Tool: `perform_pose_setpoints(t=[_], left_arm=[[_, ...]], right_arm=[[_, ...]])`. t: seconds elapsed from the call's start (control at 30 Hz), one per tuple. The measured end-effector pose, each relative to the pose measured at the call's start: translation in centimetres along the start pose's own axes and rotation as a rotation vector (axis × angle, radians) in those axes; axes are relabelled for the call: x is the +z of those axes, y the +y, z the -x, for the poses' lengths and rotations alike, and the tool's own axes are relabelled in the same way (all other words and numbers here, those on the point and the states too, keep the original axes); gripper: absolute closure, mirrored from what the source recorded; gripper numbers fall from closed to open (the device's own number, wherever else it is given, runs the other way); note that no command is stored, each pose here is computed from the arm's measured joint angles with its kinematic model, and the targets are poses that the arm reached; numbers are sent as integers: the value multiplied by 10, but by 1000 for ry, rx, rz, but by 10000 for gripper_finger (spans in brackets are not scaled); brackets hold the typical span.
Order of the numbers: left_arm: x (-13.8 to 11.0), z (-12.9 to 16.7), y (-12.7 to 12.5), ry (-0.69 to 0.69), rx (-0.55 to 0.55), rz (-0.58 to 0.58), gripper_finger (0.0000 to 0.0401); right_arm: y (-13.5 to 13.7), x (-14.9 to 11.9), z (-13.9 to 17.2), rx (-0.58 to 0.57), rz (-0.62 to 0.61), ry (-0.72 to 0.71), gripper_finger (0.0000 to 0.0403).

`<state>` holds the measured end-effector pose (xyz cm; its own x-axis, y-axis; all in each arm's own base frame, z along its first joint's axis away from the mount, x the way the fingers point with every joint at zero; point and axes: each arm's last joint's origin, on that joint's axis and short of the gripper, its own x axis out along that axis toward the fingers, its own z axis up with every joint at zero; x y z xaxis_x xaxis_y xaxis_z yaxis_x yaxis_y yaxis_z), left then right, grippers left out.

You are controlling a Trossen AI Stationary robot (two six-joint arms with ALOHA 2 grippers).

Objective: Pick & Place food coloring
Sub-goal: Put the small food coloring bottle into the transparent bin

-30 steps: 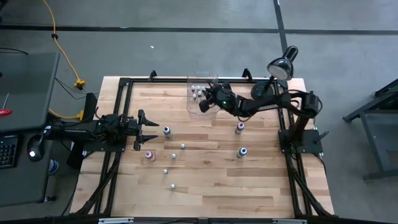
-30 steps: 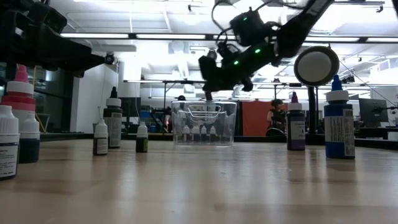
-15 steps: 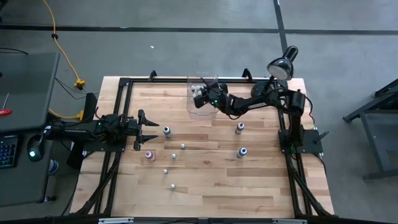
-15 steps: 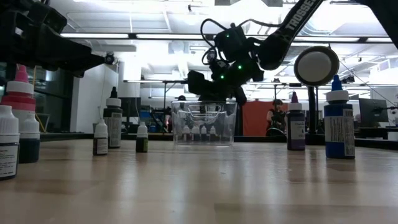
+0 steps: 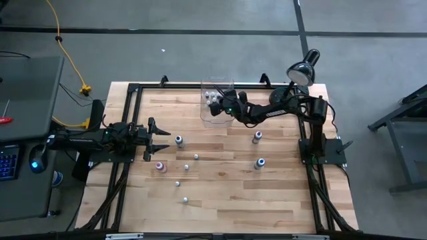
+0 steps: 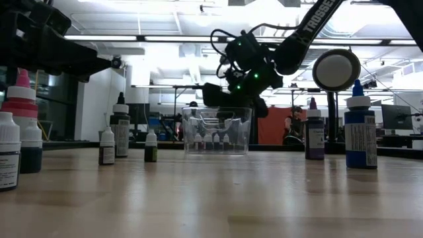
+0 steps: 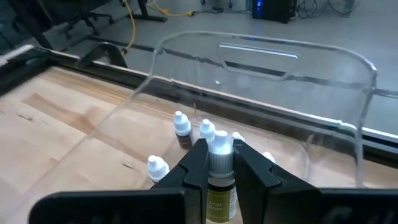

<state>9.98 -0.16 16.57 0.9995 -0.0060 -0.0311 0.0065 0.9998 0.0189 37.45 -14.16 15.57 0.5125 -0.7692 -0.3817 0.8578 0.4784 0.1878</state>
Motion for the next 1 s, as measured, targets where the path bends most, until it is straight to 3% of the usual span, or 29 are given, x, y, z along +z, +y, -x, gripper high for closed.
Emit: perform_pose_setpoints(t=[0.27,0.43,0.7,1.0], left_arm=[[0,0,0,0,0,0,162],[0,0,0,0,1,0,162],[0,0,0,0,0,0,162],[0,0,0,0,-2,0,162]], right_arm=[[6,12,-2,-62,-1,22,358],[9,14,-4,-145,-100,1,358],[25,-9,-13,-161,-162,-6,358],[32,-21,-14,-189,-151,-39,358]])
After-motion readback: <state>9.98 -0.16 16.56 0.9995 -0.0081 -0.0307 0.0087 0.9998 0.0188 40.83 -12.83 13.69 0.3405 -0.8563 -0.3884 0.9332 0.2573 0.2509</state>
